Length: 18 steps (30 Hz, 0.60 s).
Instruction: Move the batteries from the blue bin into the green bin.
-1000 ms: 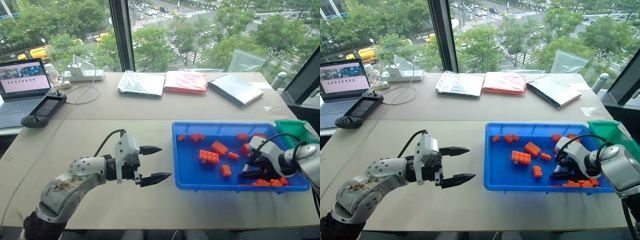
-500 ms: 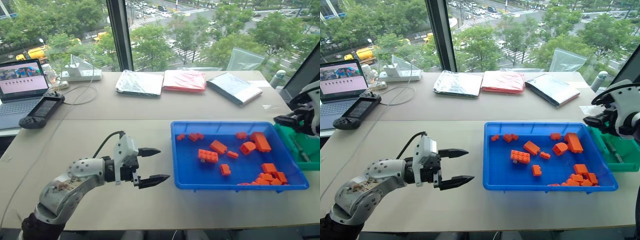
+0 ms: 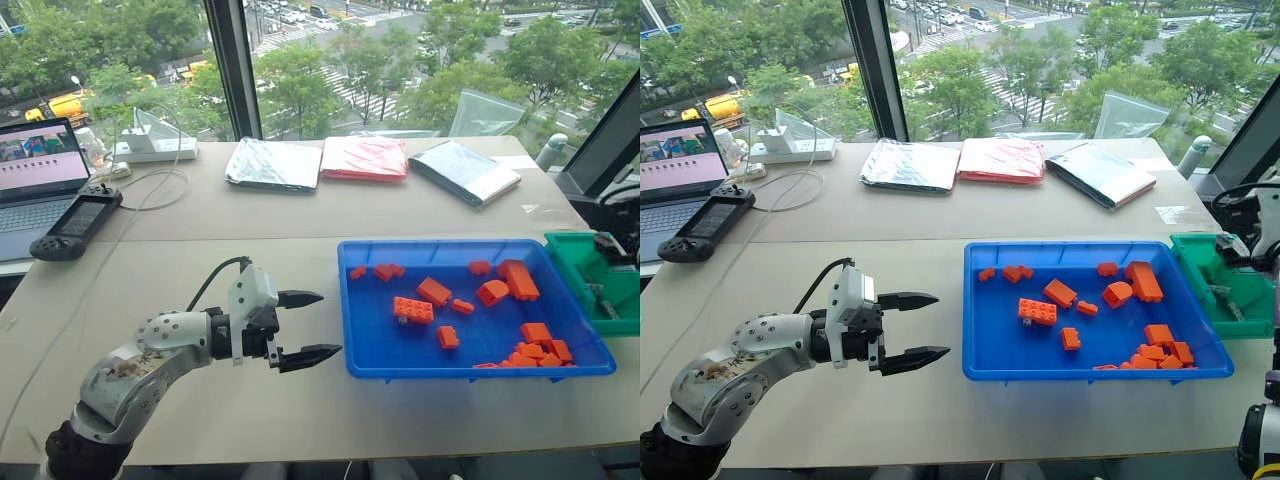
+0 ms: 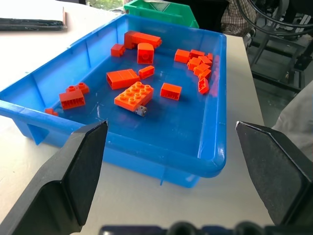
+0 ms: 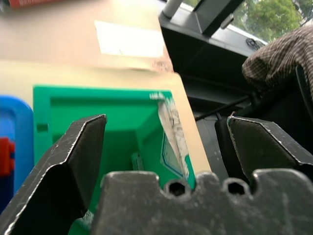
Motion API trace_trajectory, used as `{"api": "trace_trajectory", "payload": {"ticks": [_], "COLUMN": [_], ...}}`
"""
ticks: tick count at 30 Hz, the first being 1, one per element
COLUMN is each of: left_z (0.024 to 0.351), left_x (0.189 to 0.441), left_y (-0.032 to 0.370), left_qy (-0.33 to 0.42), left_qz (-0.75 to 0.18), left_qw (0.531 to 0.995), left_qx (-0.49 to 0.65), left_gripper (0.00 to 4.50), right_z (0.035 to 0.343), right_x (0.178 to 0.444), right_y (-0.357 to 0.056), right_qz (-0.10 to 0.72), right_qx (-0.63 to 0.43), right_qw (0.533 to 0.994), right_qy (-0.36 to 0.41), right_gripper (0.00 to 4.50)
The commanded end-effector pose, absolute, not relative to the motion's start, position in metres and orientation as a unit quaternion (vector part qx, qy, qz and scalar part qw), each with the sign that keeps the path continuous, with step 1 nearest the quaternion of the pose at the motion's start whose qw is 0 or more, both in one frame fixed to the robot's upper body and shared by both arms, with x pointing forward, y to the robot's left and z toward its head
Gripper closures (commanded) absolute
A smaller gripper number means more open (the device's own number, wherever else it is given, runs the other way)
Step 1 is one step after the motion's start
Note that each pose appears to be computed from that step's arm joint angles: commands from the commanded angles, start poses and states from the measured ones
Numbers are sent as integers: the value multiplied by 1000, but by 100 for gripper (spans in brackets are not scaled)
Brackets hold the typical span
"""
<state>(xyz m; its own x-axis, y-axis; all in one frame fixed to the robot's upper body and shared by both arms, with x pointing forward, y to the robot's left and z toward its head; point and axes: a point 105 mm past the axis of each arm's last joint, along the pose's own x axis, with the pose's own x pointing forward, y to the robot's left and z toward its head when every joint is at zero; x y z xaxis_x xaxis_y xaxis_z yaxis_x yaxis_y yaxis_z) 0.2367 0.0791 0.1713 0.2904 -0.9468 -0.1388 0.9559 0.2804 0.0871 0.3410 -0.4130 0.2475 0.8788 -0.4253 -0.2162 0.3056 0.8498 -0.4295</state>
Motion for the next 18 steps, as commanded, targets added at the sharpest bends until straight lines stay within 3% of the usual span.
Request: {"api": "trace_trajectory", "payload": {"ticks": [1, 3, 6, 10, 13, 18], "left_z": [178, 179, 179, 180, 180, 179], "left_x": [233, 232, 232, 233, 232, 232], "left_y": [76, 76, 76, 75, 73, 73], "left_qy": [16, 16, 17, 15, 13, 15], "left_qz": [-605, -605, -607, -608, -611, -612], "left_qw": [792, 792, 790, 789, 787, 786], "left_qx": [81, 81, 81, 82, 80, 80], "left_gripper": [0, 0, 0, 0, 0, 0], "right_z": [289, 286, 269, 233, 202, 171], "right_x": [351, 351, 329, 273, 259, 281], "right_y": [-368, -322, -260, -186, -170, -179], "right_qz": [-91, 38, 220, 452, 504, 473], "right_qx": [-195, -214, -248, -258, -286, -334], "right_qw": [975, 974, 940, 846, 799, 792], "right_qy": [60, 57, 81, 117, 161, 194], "right_gripper": [3, 3, 3, 3, 3, 3]}}
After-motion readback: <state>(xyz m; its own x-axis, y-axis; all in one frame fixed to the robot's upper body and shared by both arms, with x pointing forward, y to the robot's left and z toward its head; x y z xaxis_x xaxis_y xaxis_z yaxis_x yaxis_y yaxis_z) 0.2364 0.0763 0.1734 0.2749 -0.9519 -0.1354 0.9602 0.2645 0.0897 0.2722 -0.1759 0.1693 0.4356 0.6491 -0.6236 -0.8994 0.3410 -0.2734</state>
